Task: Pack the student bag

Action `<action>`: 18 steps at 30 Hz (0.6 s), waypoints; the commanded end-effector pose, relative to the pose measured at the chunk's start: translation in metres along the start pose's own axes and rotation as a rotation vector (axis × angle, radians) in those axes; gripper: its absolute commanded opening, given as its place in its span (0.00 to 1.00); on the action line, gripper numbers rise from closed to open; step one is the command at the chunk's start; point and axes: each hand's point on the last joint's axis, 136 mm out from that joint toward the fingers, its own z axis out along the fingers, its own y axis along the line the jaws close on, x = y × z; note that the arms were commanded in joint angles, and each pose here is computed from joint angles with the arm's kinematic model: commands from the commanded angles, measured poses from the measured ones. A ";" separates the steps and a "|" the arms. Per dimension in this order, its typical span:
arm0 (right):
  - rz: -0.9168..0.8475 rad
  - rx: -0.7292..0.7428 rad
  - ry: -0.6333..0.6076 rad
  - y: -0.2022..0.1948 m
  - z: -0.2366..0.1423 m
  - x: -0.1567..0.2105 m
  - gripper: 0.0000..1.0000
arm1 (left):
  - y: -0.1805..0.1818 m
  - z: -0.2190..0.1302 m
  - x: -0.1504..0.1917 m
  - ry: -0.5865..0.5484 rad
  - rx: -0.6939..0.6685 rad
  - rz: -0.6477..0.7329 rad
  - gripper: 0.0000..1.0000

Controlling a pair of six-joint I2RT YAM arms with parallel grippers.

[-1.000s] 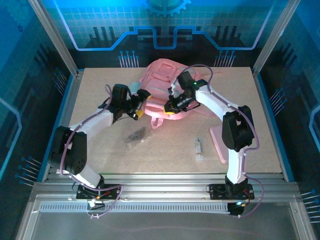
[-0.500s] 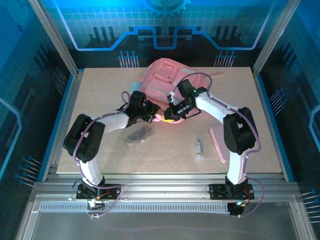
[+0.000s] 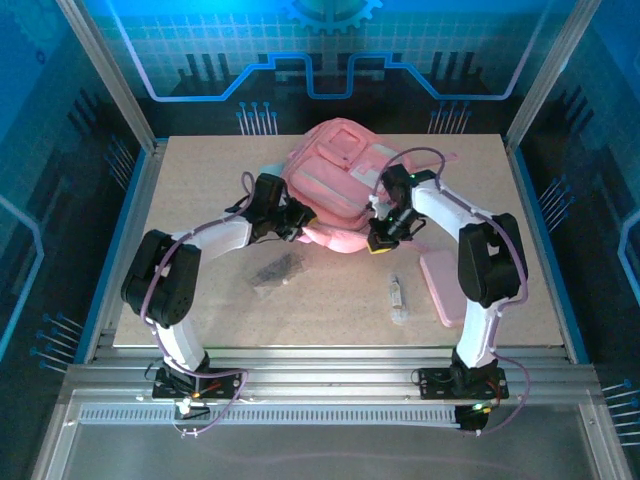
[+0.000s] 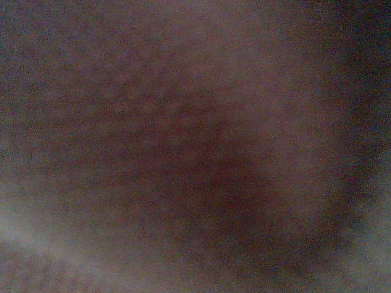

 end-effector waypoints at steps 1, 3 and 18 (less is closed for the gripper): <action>0.076 0.399 0.101 -0.085 -0.018 0.015 0.00 | -0.039 -0.035 -0.021 -0.050 0.069 0.146 0.00; 0.077 0.495 0.074 -0.107 -0.027 -0.002 0.00 | -0.040 -0.036 -0.014 -0.014 0.067 0.162 0.00; 0.111 0.893 -0.358 -0.179 -0.112 -0.081 0.00 | -0.035 -0.046 -0.005 0.042 0.070 0.190 0.00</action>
